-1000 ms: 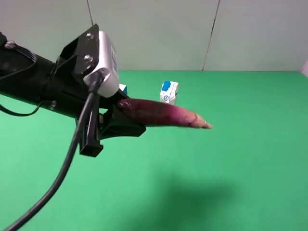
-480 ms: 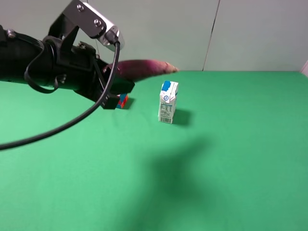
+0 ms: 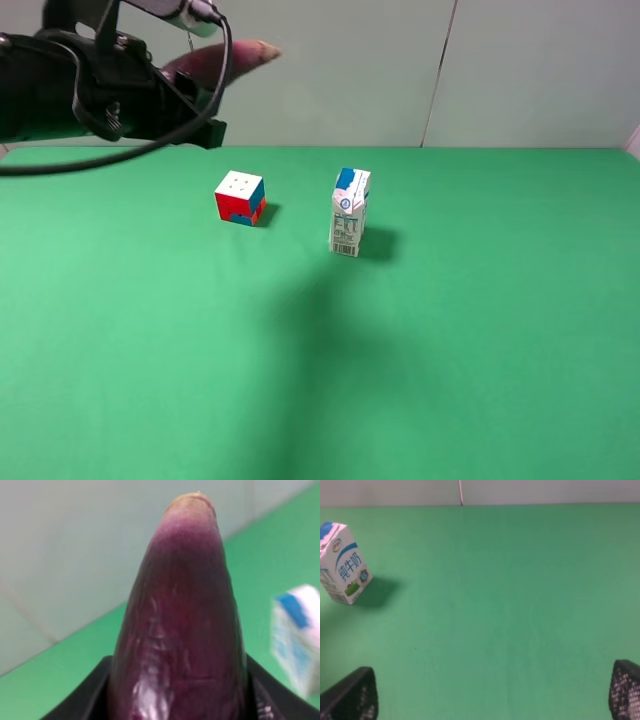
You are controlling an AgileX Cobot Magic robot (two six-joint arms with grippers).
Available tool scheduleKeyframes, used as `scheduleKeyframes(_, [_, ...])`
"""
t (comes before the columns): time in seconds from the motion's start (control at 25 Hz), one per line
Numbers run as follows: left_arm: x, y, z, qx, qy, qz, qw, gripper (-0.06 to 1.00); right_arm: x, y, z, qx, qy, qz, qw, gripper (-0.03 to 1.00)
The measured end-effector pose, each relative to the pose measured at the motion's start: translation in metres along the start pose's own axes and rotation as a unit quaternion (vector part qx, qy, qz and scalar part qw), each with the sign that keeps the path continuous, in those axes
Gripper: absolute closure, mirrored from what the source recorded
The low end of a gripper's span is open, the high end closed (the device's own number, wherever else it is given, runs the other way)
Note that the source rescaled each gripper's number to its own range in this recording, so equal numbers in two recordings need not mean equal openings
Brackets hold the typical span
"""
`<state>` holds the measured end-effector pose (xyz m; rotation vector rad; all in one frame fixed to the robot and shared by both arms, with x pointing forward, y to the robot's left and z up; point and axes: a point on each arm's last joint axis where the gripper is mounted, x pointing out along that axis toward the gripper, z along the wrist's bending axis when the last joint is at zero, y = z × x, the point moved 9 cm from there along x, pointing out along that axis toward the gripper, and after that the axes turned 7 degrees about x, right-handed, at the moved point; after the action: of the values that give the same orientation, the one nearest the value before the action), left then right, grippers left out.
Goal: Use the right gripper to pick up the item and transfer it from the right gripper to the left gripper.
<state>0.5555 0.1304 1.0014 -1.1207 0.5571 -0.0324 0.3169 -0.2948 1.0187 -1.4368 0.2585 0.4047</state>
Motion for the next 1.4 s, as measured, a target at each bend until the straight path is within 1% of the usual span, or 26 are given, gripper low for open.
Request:
scheduleKeyframes(0.08, [0.000,0.005,0.011,-0.006,-0.030,0.015,0.999,0.94,0.000,0.000,0.000,0.000,0.000,0.000,1.000,-0.03])
scheduleKeyframes(0.16, [-0.002,0.014,0.021,0.000,-0.059,0.038,0.998,0.94,0.000,0.000,0.000,0.000,0.000,0.000,1.000,-0.03])
scheduleKeyframes(0.24, [-0.004,0.025,0.029,0.014,-0.081,0.071,0.994,0.94,0.000,0.000,0.000,0.000,0.000,0.000,1.000,-0.03])
scheduleKeyframes(0.32, [-0.007,0.034,0.036,0.041,-0.098,0.098,0.990,0.94,0.000,0.000,0.000,0.000,0.000,0.000,1.000,-0.03])
scheduleKeyframes(0.4, [-0.008,0.042,0.037,0.061,-0.101,0.113,0.986,0.94,0.000,0.000,0.000,0.000,0.000,0.000,1.000,-0.03])
scheduleKeyframes(0.48, [-0.009,0.046,0.037,0.059,-0.100,0.119,0.986,0.94,0.000,0.000,0.000,0.000,0.000,0.000,1.000,-0.03])
scheduleKeyframes(0.72, [-0.009,0.046,0.036,-0.001,-0.106,0.114,0.988,0.94,0.000,0.000,0.000,0.000,0.000,0.000,1.000,-0.03])
scheduleKeyframes(0.88, [-0.009,0.046,0.035,-0.023,-0.106,0.111,0.988,0.94,0.000,0.000,0.000,0.000,0.000,0.000,1.000,-0.03])
scheduleKeyframes(1.0, [-0.008,0.047,0.039,-0.033,-0.107,0.111,0.988,0.94,0.000,0.000,0.000,0.000,0.000,0.000,1.000,-0.03])
scheduleKeyframes(1.24, [-0.005,0.060,0.071,-0.071,-0.129,0.121,0.982,0.94,0.000,0.000,0.000,0.000,0.000,0.000,1.000,-0.03])
scheduleKeyframes(1.4, [-0.004,0.064,0.081,-0.087,-0.129,0.120,0.980,0.94,0.000,0.000,0.000,0.000,0.000,0.000,1.000,-0.03])
